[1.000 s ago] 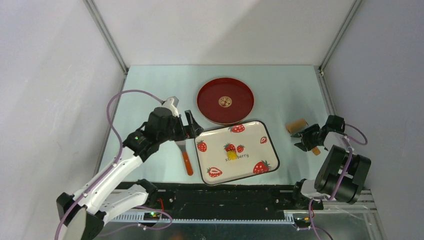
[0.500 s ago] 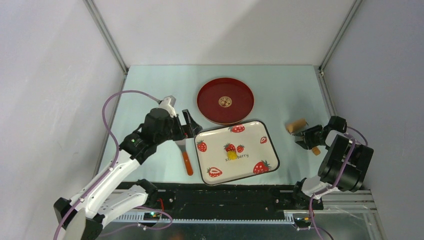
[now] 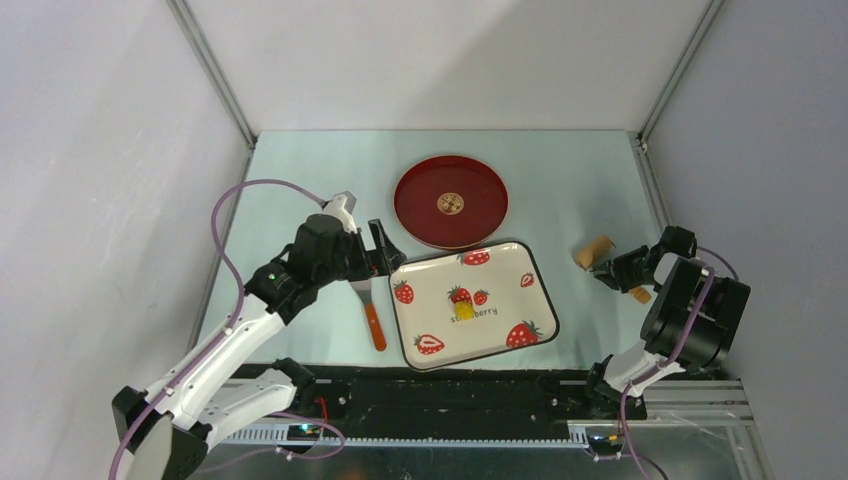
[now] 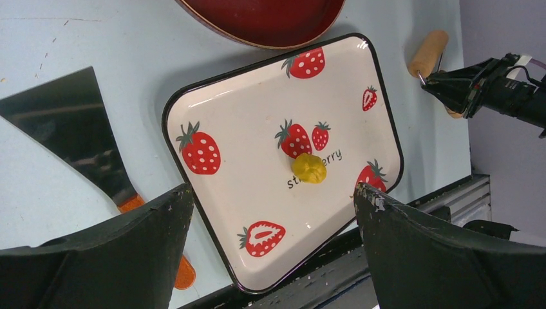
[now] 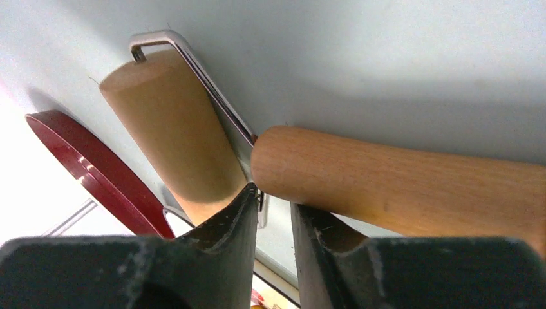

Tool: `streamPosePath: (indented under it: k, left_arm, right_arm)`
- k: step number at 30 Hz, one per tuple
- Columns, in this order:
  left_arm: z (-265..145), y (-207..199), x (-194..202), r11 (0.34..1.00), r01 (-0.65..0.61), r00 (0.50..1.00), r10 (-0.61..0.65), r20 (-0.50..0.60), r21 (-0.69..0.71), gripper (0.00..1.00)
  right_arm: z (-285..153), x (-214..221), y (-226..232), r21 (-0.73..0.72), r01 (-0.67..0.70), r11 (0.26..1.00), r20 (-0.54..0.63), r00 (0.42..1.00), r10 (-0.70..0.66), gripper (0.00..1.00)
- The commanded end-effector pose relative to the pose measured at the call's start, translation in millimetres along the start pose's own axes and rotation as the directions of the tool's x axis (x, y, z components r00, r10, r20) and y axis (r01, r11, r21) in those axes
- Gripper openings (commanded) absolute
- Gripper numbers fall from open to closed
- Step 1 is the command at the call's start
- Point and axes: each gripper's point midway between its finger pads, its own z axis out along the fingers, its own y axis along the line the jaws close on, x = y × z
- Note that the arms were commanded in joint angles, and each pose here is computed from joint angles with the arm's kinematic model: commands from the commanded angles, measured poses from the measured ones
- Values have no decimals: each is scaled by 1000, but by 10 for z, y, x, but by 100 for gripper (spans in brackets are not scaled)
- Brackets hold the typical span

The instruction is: Roll out the dumpling wrappers from the dough

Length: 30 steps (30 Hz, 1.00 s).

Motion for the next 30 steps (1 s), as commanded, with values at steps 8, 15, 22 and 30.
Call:
streamPosePath:
  k: [8,15,22,30]
  left_arm:
    - [-11,-102,-58,999,-14,1000,13,13,38,100]
    - [-40,-101,-67,999,-15,1000,14,24,42,100]
    - [-51,-110,-60,999,-16,1000,14,23,49,100]
    - [-29,-87,-21,999,-27,1000,26,9,47,100]
  right_arm:
    - [142,-222,24,122,135,983,28,990,-140,17]
    - [162,-114,176,213,338,917,-32,940,-339,0]
    - [54,73,263,178,463,869,-85,887,-455,0]
    - [-190,297,288,182,584,791,-118,812,-572,0]
